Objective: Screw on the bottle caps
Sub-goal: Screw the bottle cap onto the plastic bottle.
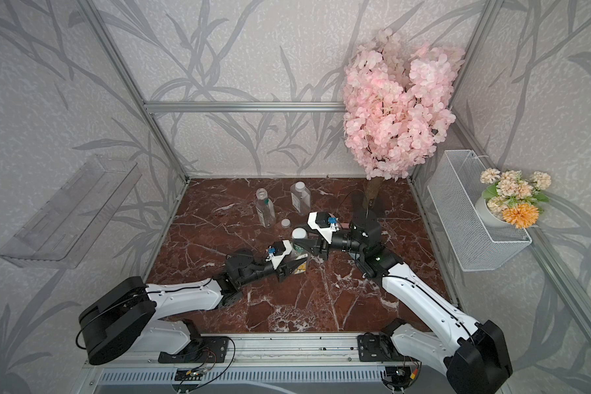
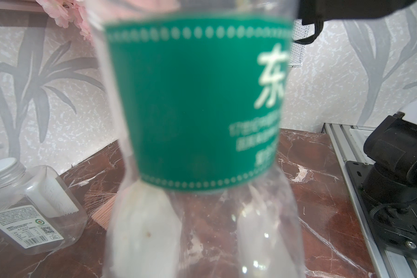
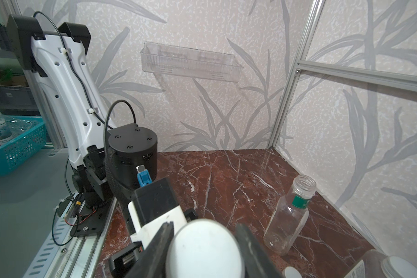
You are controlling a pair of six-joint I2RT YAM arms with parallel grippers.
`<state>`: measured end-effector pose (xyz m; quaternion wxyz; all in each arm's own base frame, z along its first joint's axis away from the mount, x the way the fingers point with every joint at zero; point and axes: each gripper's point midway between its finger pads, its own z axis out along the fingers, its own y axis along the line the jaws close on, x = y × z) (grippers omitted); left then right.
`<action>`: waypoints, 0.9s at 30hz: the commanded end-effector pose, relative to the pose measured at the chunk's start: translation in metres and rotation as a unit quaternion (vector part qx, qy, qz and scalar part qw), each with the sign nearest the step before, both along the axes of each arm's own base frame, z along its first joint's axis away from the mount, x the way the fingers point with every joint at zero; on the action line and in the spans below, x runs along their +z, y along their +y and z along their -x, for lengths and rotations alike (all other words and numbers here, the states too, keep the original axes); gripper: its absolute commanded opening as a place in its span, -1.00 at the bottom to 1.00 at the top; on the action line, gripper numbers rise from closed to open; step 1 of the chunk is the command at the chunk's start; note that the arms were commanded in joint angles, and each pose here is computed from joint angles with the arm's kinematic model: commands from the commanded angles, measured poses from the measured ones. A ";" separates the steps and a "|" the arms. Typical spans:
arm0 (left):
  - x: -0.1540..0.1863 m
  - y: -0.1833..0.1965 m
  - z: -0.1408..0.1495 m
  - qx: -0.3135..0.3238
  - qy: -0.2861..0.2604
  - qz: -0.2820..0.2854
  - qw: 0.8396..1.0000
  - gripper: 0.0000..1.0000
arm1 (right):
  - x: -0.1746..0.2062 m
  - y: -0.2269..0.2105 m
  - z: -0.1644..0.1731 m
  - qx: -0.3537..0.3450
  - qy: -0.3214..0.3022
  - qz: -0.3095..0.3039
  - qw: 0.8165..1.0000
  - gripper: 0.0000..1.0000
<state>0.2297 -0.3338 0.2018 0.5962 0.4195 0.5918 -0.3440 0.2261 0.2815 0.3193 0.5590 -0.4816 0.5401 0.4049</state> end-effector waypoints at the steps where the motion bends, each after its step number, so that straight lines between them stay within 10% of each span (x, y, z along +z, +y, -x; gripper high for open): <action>1: 0.060 -0.004 0.006 -0.017 -0.070 0.079 0.994 -0.61 | -0.018 -0.005 -0.010 -0.023 0.025 0.006 0.999 -0.11; 27: 0.055 -0.006 0.005 -0.019 -0.062 0.079 0.995 -0.61 | -0.021 -0.003 -0.010 -0.017 0.024 -0.008 1.000 0.13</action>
